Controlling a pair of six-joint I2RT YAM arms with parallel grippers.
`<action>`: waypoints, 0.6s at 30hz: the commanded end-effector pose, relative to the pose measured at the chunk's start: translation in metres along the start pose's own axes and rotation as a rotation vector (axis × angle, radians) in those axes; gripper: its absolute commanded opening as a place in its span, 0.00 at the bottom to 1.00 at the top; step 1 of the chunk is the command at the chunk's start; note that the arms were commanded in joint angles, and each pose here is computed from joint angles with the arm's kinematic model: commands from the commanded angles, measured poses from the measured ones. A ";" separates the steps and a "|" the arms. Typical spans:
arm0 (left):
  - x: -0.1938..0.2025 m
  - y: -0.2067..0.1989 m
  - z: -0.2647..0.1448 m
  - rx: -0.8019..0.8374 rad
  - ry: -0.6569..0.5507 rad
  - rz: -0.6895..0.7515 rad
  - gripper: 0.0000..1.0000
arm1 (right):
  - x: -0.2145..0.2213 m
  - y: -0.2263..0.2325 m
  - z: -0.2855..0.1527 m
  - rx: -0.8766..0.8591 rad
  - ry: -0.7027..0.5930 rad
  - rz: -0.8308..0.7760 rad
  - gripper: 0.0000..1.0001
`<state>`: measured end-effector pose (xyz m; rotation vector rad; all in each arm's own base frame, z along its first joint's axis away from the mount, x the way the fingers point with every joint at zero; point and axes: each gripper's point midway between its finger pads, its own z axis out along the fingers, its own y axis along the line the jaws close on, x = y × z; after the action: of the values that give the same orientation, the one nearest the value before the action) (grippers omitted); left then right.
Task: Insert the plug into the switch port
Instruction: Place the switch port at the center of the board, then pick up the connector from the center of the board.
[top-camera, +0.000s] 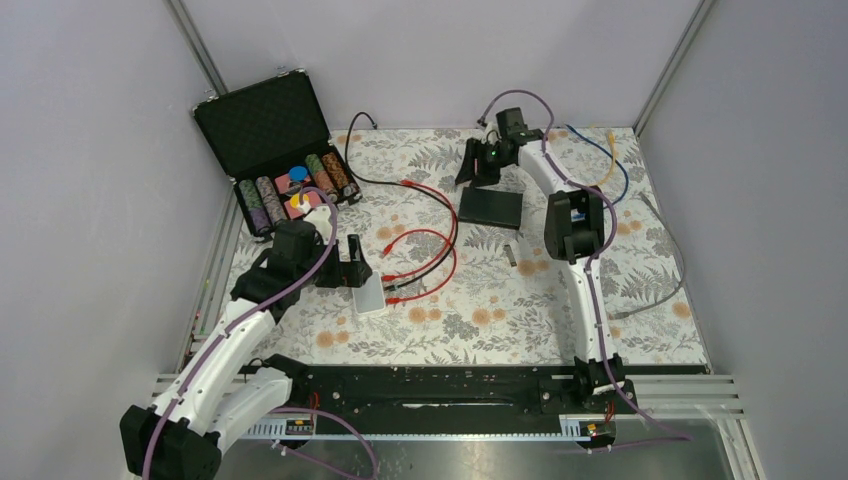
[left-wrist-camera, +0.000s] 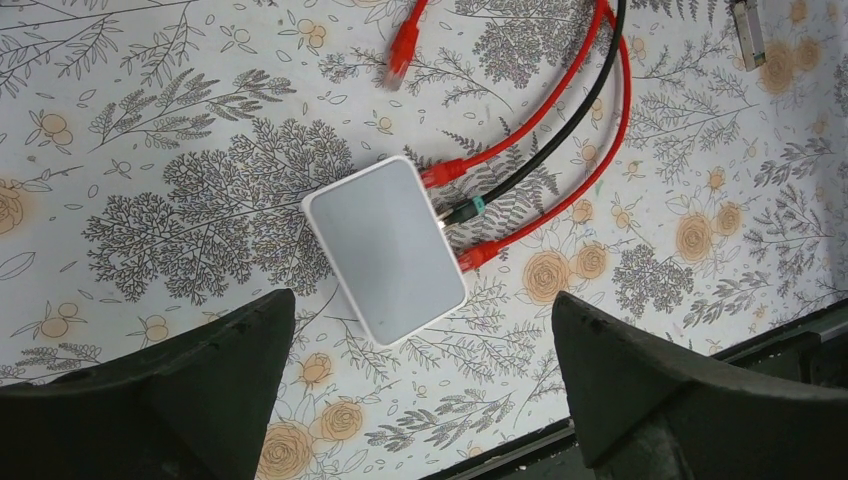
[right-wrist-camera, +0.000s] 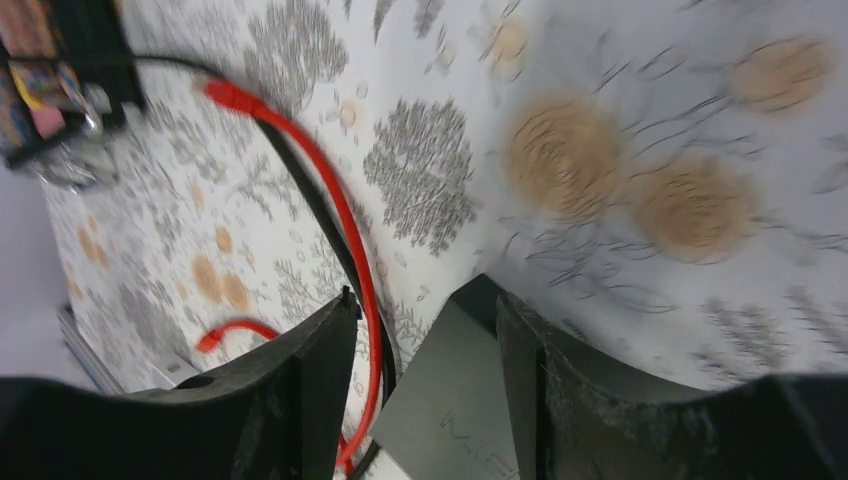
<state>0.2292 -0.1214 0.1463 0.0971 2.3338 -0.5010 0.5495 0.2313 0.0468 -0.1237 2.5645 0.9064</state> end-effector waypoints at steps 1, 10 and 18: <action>-0.011 -0.008 -0.004 0.031 -0.047 0.027 0.99 | 0.046 0.023 -0.019 -0.015 0.155 -0.060 0.59; -0.011 -0.013 -0.006 0.051 -0.055 0.036 0.99 | 0.098 0.053 -0.057 -0.047 0.233 -0.238 0.53; -0.013 -0.017 -0.012 0.053 -0.085 0.037 0.99 | 0.070 0.040 -0.157 0.230 -0.054 -0.077 0.54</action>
<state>0.2244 -0.1273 0.1546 0.1313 2.2998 -0.5239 0.4144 0.2225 0.0814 -0.4186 2.7152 0.7977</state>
